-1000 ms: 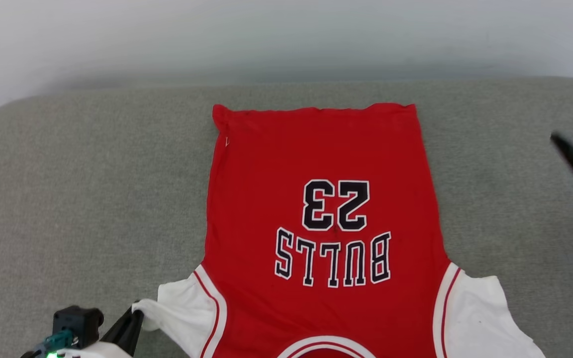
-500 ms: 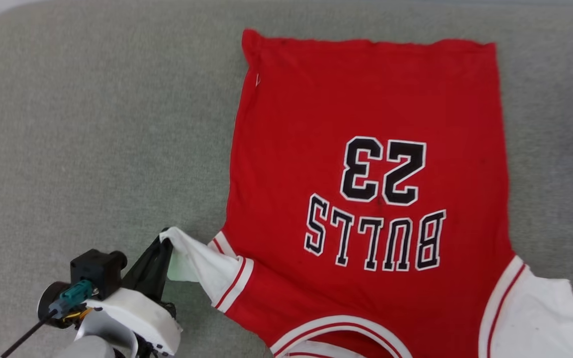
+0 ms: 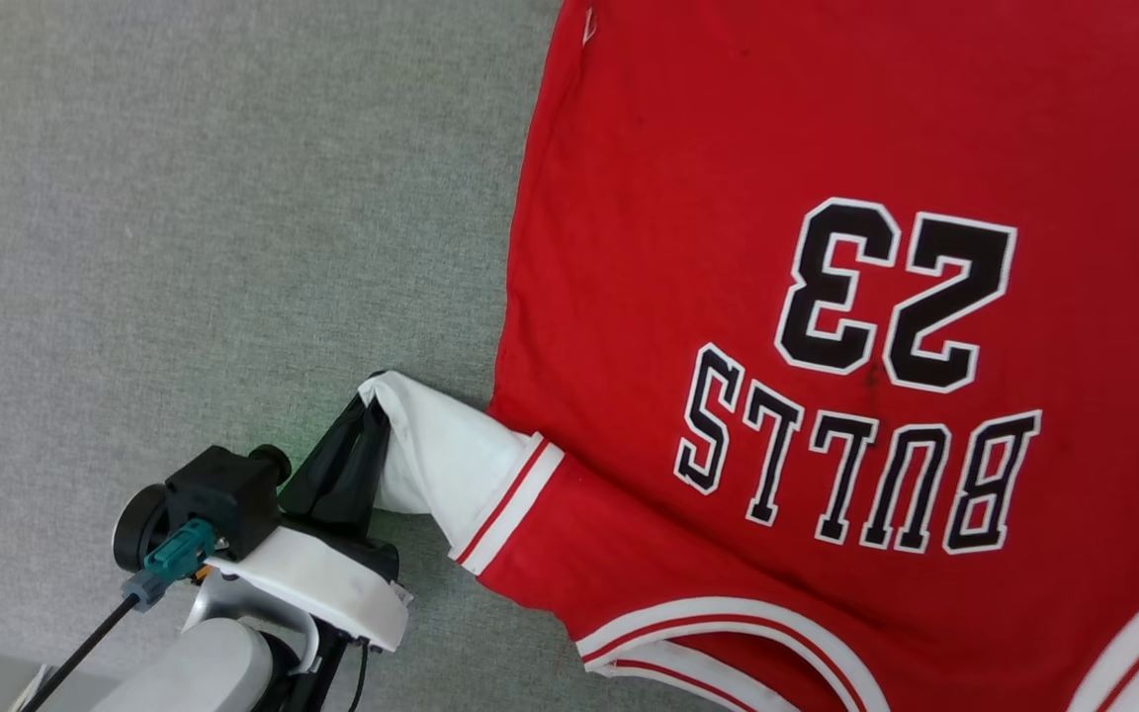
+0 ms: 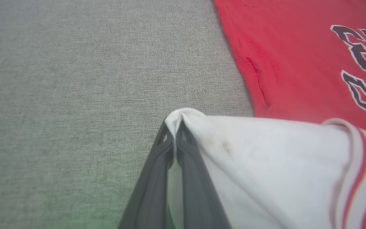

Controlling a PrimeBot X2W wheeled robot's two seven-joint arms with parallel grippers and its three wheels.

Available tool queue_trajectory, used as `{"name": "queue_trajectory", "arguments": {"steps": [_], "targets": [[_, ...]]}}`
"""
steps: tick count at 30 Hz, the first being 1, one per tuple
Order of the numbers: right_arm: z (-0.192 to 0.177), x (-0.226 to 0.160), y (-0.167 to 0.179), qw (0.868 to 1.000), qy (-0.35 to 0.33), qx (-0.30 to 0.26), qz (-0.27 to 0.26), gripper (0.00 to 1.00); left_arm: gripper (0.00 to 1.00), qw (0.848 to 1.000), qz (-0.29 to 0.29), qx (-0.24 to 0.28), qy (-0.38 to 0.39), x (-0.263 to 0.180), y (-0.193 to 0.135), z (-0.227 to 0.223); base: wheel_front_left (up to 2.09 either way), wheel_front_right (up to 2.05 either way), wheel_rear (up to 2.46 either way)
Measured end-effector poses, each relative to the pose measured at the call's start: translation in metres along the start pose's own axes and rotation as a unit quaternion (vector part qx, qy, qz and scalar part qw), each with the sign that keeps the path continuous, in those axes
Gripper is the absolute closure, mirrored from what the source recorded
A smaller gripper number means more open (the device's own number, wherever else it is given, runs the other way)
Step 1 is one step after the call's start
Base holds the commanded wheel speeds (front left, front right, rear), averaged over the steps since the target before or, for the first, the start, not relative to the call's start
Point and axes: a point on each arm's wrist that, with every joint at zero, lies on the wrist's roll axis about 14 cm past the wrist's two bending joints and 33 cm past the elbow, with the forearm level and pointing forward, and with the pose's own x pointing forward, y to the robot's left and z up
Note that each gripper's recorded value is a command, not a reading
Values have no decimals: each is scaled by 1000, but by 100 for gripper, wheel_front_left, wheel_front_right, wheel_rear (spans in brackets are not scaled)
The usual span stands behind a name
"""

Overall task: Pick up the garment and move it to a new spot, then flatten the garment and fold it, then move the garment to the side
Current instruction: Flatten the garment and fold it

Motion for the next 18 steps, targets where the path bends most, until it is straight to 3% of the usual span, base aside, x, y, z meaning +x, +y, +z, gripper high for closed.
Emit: {"name": "queue_trajectory", "arguments": {"steps": [5, 11, 12, 13, 18], "targets": [[-21, 48, 16, 999, 52, -1, 15, 0, 100, 1000, 4, 1, 9, 3, 2, -9, 0, 0, 0], [-27, 59, 20, 998, 54, 5, 25, 0, 100, 1000, 6, 2, 7, 3, 2, -10, 0, 0, 0], [-26, 58, 20, 998, 50, 6, 25, 19, 100, 1000, 7, 2, 6, 3, 2, -10, 0, 0, 0], [-25, 55, 20, 999, 45, 6, 24, 100, 100, 1000, 7, 2, 3, 4, 2, -8, 0, 0, 0], [-17, 37, 27, 1000, 14, -1, 21, 100, 100, 1000, 13, 3, -8, -3, 5, -2, 0, 0, 0]]}}
